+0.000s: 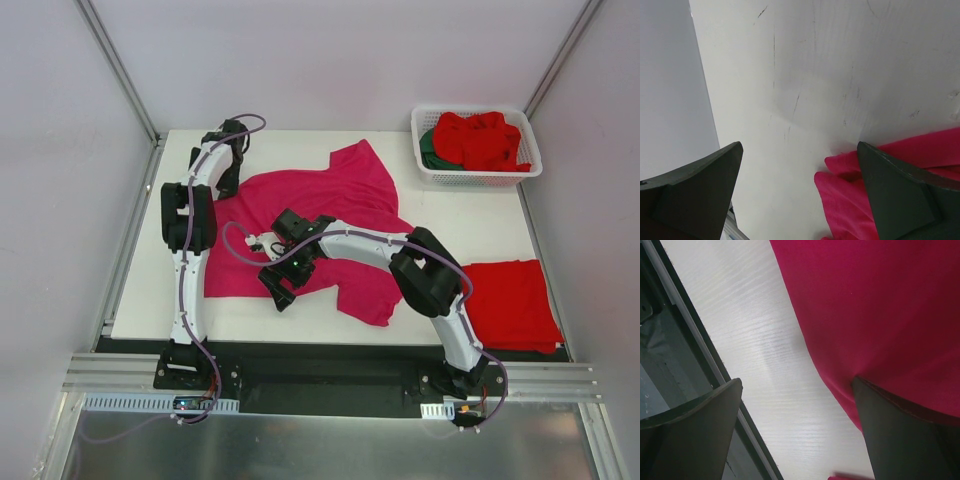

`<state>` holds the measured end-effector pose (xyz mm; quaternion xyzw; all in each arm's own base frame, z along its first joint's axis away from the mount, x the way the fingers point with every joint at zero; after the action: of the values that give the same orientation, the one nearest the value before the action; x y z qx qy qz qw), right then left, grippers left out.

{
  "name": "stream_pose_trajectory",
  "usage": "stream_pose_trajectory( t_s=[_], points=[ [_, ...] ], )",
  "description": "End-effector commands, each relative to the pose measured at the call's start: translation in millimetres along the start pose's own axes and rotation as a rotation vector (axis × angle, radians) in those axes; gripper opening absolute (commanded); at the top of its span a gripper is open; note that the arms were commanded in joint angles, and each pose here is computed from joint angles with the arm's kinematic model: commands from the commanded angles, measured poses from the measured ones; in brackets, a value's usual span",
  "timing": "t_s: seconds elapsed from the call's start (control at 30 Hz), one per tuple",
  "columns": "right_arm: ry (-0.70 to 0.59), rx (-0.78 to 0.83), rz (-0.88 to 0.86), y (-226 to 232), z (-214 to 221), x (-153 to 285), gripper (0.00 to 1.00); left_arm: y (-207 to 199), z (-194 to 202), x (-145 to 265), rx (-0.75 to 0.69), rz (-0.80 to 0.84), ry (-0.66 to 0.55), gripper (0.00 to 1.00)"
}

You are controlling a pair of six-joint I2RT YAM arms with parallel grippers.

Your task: Fold and stack the t-shirts

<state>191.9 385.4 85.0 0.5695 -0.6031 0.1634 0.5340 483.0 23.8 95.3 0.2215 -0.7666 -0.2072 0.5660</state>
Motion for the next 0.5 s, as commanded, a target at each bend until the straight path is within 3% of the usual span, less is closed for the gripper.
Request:
stream_pose_trajectory(
  t_s=[0.0,0.47],
  points=[
    [0.208,-0.087,0.005,-8,45,-21,0.96,22,-3,33,0.016,-0.022,-0.038,0.99],
    [0.215,-0.086,-0.009,-7,45,-23,0.96,21,3,42,0.011,-0.004,-0.031,0.99]
  ],
)
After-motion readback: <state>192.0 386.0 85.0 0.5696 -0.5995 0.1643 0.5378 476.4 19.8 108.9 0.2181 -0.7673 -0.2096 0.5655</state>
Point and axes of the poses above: each gripper's point midway between its finger pads, its own x axis back along the fingers, its own y axis along the line the jaws close on, z = x × y, the point moved 6 cm from there along x, back along the fingers, and after that the axes turned 1 degree about x, right-handed, at the moved point
